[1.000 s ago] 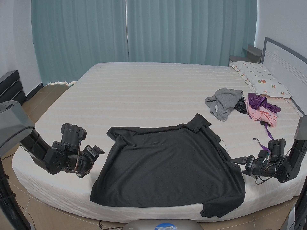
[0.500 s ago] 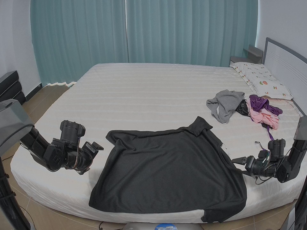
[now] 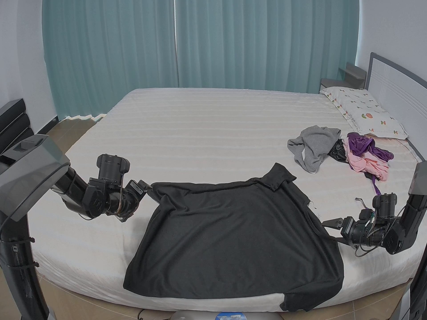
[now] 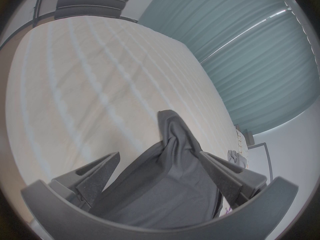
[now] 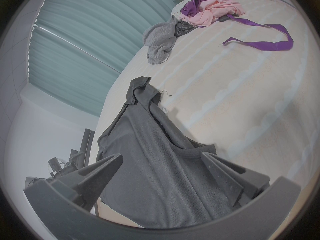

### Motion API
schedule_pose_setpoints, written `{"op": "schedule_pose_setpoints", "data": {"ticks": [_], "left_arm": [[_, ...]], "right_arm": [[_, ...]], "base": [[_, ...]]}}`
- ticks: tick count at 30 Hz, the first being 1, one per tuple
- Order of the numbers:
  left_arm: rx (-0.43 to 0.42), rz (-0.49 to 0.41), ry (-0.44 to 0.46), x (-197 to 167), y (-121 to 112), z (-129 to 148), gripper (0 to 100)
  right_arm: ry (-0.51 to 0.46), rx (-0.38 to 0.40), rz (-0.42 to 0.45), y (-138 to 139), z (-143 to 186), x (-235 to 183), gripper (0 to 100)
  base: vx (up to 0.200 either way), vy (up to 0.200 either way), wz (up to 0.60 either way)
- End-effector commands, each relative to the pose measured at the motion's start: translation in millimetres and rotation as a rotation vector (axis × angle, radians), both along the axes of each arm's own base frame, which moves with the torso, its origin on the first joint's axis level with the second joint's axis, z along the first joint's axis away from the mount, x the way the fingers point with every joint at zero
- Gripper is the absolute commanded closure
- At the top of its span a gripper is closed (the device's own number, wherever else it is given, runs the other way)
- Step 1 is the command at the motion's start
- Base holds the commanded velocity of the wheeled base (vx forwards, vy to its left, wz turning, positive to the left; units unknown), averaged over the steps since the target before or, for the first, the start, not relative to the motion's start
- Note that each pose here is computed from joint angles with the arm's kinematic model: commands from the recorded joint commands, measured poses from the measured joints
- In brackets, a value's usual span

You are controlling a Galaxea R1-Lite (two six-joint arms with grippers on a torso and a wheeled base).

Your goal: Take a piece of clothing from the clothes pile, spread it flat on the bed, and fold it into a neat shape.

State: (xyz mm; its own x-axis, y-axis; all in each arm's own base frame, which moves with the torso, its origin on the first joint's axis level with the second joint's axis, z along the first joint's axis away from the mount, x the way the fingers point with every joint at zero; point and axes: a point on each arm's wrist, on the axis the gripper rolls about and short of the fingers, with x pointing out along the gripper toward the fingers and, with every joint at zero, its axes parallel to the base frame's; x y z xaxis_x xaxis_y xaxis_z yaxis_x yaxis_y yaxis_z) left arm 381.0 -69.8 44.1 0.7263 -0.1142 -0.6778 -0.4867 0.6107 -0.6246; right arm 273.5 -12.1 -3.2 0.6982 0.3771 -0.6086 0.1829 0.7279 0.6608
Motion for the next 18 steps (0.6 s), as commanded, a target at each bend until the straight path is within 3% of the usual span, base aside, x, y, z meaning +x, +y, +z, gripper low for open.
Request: {"op": "schedule_pose_setpoints", "data": {"ticks": [1,4,11,18], "left_arm": [[0.018,-0.025,-0.004,46,6,-37,0],[-0.014,-0.058,-0.045,66,4,-39,0],[0.006,-0.088,-0.103,99,-1,-57,0],[0.031,-0.089,-0.119,109,-3,-69,0]], "right_arm": [[0.001,0.001,0.000,0,0,0,0],[0.002,0.001,0.000,0,0,0,0],[0.005,0.000,-0.001,0,-1,0,0],[0.007,0.001,0.001,0,-1,-1,0]], "base": [[0.000,0.000,0.00],[0.000,0.000,0.00],[0.000,0.000,0.00],[0.000,0.000,0.00]]}}
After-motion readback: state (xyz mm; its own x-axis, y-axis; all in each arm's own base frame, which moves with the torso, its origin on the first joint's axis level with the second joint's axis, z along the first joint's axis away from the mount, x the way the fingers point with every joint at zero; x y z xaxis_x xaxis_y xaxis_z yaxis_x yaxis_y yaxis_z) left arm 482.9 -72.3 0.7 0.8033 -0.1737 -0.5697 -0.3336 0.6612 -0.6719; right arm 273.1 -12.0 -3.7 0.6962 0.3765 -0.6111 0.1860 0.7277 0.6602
